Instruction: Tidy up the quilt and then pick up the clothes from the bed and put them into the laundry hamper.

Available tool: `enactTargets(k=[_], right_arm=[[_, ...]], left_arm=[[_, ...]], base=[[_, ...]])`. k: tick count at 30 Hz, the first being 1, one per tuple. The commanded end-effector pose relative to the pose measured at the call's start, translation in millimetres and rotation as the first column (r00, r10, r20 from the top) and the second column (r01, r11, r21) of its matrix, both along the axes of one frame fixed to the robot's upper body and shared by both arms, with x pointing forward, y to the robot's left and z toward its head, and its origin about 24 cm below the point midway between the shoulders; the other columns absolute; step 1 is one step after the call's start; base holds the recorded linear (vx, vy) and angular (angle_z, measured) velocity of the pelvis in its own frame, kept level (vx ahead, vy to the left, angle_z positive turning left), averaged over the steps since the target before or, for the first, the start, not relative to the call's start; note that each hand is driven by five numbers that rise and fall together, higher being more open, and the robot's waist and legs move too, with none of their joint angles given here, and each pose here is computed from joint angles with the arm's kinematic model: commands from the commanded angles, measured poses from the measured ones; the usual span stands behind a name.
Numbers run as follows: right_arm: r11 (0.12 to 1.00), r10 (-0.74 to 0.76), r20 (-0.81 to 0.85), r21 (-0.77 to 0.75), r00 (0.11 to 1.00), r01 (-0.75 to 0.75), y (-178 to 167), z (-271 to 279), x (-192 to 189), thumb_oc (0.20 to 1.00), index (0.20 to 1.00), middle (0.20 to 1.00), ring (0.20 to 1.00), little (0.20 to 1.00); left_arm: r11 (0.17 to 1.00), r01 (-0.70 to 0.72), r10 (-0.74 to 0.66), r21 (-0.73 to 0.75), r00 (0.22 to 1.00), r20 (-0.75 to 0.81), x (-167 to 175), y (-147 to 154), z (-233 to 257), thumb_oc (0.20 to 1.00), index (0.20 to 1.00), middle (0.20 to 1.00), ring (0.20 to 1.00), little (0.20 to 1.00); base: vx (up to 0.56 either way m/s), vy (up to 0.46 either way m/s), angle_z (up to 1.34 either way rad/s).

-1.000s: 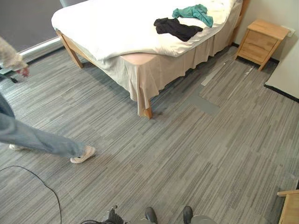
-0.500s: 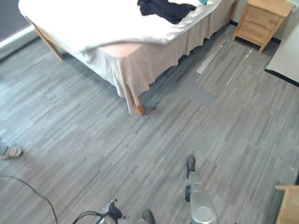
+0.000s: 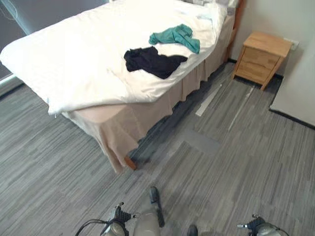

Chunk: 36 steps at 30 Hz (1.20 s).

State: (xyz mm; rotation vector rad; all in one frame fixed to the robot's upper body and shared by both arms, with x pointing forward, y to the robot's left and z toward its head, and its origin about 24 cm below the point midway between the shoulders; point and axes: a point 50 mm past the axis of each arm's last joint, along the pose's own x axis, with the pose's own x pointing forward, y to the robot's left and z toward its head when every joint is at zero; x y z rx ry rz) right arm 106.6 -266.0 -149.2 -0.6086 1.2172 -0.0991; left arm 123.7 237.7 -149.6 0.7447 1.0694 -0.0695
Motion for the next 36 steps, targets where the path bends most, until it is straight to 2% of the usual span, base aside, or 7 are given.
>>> enactTargets(k=[1,13,19,23,26,29,36], right_arm=[[0.999,0.034,0.051,0.018,0.998,-0.035,10,2,14,1.0,1.0,1.0,1.0,1.0],[0.999,0.005,0.019,0.037,1.0,-0.005,10,0,11,1.0,1.0,1.0,1.0,1.0],[1.0,-0.018,0.003,0.005,1.0,0.018,-2,1,2,1.0,1.0,1.0,1.0,1.0],[0.996,-0.093,-0.033,-0.012,0.995,0.093,-13,-1,-18,1.0,1.0,1.0,1.0,1.0],[0.989,-0.148,-0.046,0.011,0.988,0.149,-4,-7,-40,1.0,1.0,1.0,1.0,1.0],[0.991,-0.129,-0.073,0.032,0.989,0.131,6,-12,-55,1.0,1.0,1.0,1.0,1.0],[0.995,-0.086,-0.07,0.037,0.994,0.089,0,-9,-49,1.0,1.0,1.0,1.0,1.0]], left_arm=[[1.0,0.018,-0.017,0.015,0.999,-0.038,-4,4,-1,1.0,1.0,1.0,1.0,1.0],[0.999,0.033,-0.033,0.03,0.999,0.003,10,6,4,1.0,1.0,1.0,1.0,1.0],[0.993,-0.111,0.114,-0.042,0.99,0.088,17,5,7,1.0,1.0,1.0,1.0,1.0],[0.937,-0.339,0.348,-0.078,0.91,0.224,25,33,22,1.0,1.0,1.0,1.0,1.0],[0.877,-0.472,0.436,-0.087,0.708,0.555,59,70,69,1.0,1.0,1.0,1.0,1.0],[0.918,-0.397,0.224,0.01,0.538,0.813,107,99,145,1.0,1.0,1.0,1.0,1.0],[0.951,-0.12,-0.248,0.284,0.248,0.936,191,61,274,1.0,1.0,1.0,1.0,1.0]], base=[[0.4,0.103,-0.64],[0.35,-0.22,1.15],[0.09,-0.258,1.18],[0.12,-0.07,1.11],[0.06,-0.014,0.17],[0.05,-0.012,0.16],[-0.01,0.002,-0.01]])
